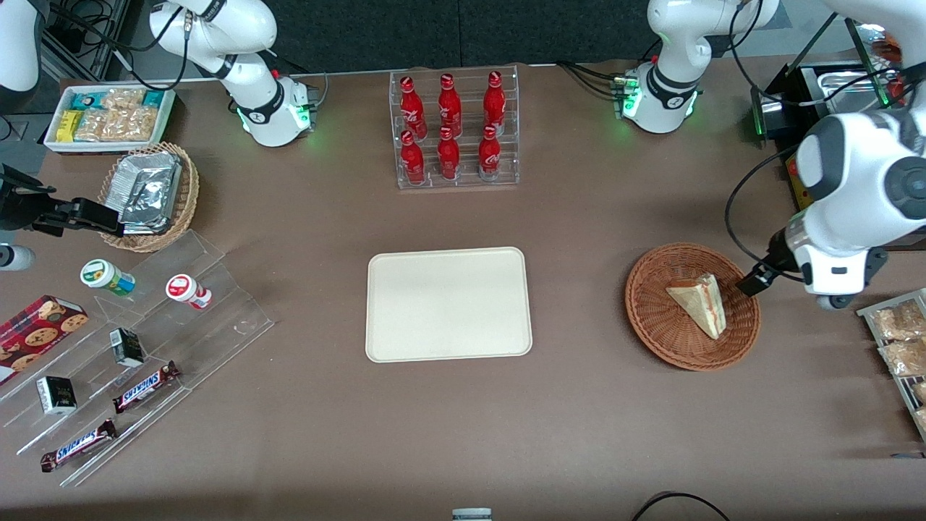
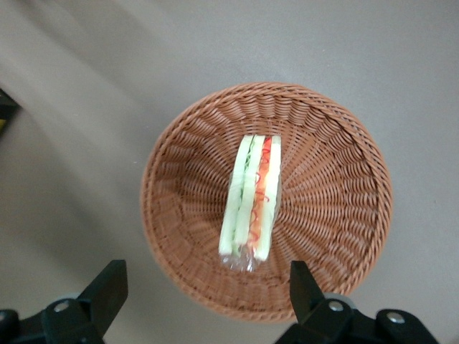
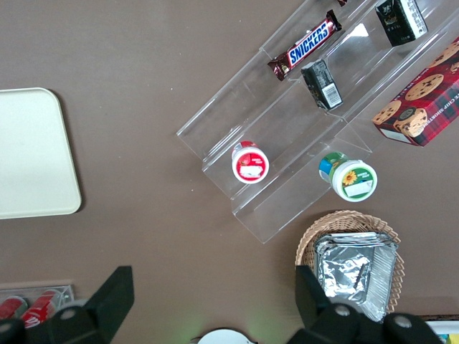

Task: Place sandwich from basket to tray
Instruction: 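Lower the open left gripper around the wrapped sandwich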

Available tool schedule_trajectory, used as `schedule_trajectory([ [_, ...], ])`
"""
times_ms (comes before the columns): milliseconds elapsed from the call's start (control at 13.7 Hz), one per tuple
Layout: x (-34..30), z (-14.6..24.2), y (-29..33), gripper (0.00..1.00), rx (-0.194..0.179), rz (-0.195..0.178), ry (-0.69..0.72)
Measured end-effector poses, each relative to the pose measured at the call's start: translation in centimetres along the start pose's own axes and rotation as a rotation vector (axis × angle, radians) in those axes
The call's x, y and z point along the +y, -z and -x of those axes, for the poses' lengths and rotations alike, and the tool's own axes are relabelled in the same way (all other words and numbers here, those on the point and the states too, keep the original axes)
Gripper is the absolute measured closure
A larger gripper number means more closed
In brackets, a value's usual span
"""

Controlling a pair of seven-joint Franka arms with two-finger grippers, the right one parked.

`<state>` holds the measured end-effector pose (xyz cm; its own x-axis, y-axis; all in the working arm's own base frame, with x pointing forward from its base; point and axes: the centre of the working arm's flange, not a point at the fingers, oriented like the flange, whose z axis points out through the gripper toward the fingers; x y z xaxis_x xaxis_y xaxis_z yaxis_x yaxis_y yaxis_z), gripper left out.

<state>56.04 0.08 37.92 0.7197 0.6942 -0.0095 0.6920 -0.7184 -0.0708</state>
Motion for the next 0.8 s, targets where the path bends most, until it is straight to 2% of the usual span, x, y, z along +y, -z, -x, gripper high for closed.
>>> schedule_trajectory([
  [293,-0.9,1.7,-5.4,0.0,0.027,0.036,-0.003],
  [805,0.0,2.5,-7.2,0.0,0.051,0.068,-0.024],
])
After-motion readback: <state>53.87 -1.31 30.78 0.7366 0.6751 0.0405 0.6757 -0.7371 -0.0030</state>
